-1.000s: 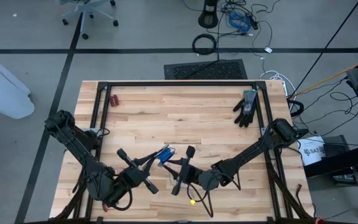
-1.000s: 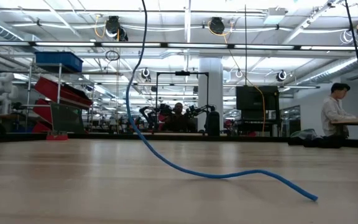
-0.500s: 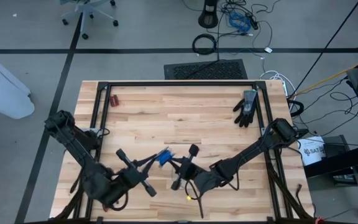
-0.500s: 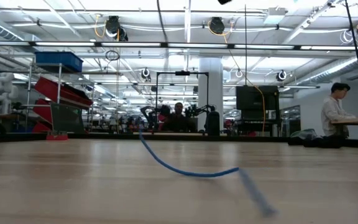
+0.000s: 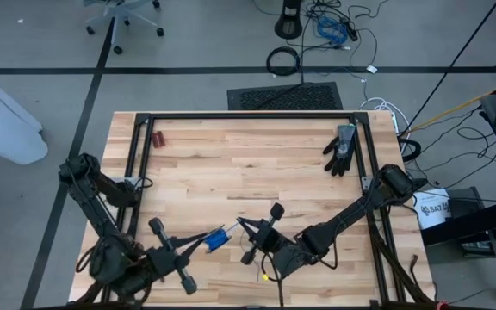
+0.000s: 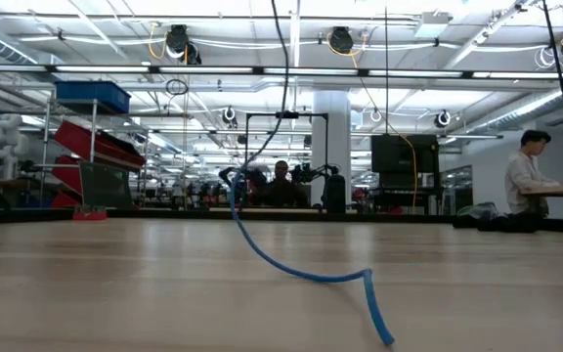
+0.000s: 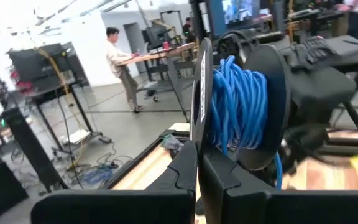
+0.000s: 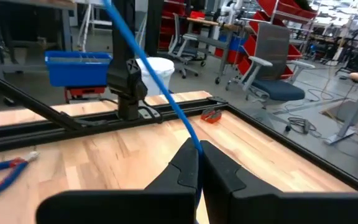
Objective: Coil cords
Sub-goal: Coil the green wire onto a spool
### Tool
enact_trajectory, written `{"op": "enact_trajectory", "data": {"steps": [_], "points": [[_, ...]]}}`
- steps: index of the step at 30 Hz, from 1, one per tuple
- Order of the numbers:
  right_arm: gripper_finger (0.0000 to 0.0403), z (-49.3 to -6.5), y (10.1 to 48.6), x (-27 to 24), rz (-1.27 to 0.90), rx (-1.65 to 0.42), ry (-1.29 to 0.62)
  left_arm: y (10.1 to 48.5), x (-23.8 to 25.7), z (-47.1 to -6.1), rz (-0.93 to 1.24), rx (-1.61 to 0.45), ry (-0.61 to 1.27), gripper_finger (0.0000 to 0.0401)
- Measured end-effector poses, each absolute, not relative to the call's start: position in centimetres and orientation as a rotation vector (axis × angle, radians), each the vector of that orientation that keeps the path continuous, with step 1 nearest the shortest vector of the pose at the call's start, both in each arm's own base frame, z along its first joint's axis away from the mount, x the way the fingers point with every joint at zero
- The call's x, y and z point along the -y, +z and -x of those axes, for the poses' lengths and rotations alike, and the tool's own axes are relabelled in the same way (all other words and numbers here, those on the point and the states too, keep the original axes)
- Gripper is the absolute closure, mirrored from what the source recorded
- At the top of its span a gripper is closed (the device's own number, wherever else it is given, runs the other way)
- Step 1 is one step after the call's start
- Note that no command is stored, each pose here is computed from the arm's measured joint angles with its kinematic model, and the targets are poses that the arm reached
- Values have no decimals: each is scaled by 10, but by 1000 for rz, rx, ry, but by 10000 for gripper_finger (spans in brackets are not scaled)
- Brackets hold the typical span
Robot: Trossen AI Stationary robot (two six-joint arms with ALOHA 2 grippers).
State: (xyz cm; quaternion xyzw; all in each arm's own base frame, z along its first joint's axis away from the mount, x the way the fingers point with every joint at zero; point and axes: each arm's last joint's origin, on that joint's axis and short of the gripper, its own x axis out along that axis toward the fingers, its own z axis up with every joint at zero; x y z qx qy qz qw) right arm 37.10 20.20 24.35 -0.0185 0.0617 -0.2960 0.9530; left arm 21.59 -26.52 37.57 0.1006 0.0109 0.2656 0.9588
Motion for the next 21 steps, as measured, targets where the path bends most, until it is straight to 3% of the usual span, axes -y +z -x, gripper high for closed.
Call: {"op": "enact_trajectory", "data": {"steps": [21], "points": [[403, -314, 333, -239, -82, 147, -471, 359, 276, -214, -454, -77, 450, 395]]}}
